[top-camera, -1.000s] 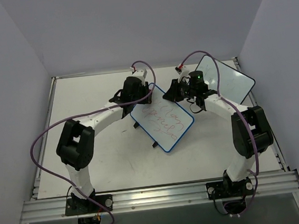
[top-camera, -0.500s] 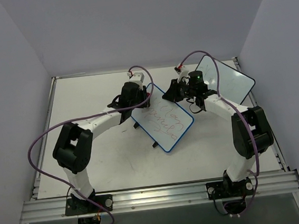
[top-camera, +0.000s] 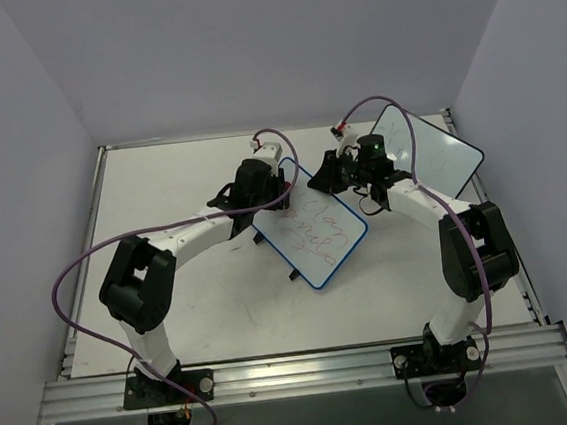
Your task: Erase the whiteboard
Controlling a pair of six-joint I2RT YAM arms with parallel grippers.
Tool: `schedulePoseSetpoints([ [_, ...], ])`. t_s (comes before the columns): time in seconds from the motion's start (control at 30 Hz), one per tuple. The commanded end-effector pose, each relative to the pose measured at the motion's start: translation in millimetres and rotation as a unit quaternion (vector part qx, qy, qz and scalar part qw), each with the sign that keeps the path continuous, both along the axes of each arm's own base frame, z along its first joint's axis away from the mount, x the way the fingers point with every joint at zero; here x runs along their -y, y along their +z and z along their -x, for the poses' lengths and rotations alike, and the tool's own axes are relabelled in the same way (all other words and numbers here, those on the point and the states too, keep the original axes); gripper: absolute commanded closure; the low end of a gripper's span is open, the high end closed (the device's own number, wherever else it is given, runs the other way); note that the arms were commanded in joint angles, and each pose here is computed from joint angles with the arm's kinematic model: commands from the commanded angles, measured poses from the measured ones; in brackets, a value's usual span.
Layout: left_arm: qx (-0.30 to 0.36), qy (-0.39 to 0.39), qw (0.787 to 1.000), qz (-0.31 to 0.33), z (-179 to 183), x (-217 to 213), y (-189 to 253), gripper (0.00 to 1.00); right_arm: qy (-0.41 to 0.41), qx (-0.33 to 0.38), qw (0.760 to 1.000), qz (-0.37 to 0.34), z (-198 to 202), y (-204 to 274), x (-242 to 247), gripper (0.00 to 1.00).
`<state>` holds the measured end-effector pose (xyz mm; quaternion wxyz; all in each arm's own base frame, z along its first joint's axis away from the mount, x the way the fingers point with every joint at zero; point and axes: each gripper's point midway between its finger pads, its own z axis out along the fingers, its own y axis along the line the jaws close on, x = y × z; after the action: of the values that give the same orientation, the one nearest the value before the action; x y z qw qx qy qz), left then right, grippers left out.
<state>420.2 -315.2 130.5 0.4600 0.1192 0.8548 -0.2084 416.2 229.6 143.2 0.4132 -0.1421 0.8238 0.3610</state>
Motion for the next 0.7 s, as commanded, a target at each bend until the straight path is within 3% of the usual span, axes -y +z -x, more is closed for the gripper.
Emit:
schedulePoseSetpoints([
  [0.0,-0.003,-0.063,0.998,0.011,22,24,19,0.98,0.031,0.045,0.999,0.004,5,24,-14,1.0],
  [0.3,0.009,-0.09,0.996,0.008,38,35,26,0.98,0.034,0.045,0.998,0.004,6,25,-18,1.0],
  [0.67,-0.023,-0.004,1.0,-0.02,2,-10,16,0.98,0.038,0.045,0.998,0.008,7,24,-20,1.0],
])
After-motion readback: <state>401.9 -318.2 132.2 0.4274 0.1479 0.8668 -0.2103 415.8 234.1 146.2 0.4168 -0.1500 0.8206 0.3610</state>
